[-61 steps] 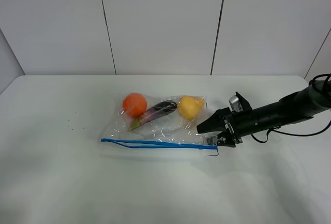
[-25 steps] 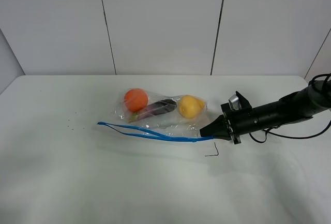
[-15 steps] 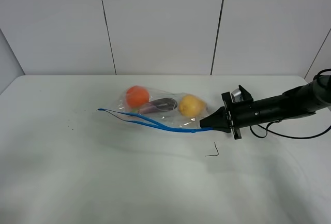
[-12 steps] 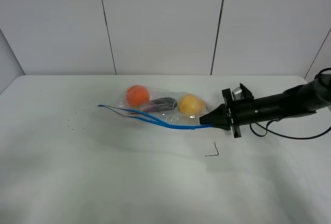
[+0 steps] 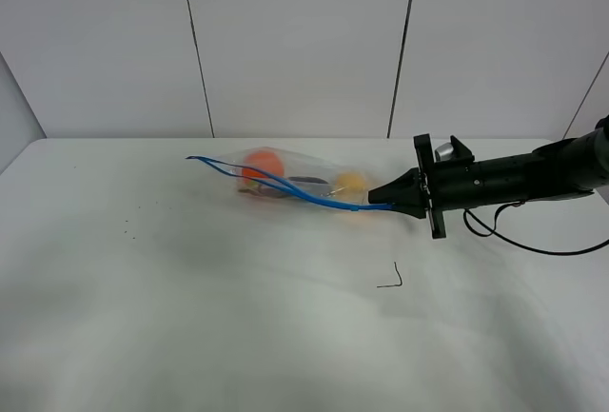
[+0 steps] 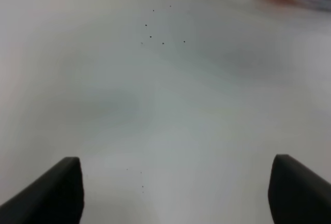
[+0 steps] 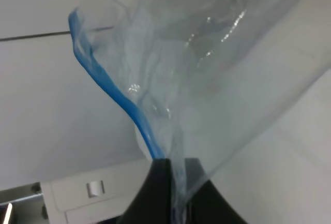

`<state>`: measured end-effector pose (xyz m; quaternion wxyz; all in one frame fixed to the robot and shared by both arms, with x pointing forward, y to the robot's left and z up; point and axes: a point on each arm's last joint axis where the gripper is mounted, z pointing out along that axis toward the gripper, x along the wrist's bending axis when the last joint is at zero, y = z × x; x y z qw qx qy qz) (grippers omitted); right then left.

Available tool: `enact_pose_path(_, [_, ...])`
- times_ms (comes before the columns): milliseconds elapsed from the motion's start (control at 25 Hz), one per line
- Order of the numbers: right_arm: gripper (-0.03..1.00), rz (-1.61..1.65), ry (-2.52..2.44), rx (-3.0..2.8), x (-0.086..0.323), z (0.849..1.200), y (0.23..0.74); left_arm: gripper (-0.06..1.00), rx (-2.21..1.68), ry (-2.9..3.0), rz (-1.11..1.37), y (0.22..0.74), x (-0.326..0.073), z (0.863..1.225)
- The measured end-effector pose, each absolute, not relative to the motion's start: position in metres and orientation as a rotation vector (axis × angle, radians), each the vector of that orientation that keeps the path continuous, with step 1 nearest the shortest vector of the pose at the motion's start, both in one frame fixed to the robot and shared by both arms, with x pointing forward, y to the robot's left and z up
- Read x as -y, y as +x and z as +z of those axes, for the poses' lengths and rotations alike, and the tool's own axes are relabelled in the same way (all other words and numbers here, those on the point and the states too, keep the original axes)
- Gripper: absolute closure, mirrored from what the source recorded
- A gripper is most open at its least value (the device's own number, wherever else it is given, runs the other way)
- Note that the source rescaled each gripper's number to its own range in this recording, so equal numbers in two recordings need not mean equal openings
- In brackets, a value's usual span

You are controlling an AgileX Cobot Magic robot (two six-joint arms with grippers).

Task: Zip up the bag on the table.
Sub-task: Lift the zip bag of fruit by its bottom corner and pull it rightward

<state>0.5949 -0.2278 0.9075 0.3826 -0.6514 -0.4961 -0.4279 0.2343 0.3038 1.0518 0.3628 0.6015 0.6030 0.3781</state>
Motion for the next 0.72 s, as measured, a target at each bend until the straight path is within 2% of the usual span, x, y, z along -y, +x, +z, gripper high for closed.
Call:
enact_pose_path(560, [0.97,-1.075,-1.700,1.159,0.228,0.913,0.597,-0.06,-1.552,1.549,0.973,0.234,-0.304,1.052])
enact_pose_path(720, [0.97,-1.125,-1.686,1.185,0.228,0.930,0.596,-0.06,-1.552,1.549,0.973,0.234,-0.304,1.052])
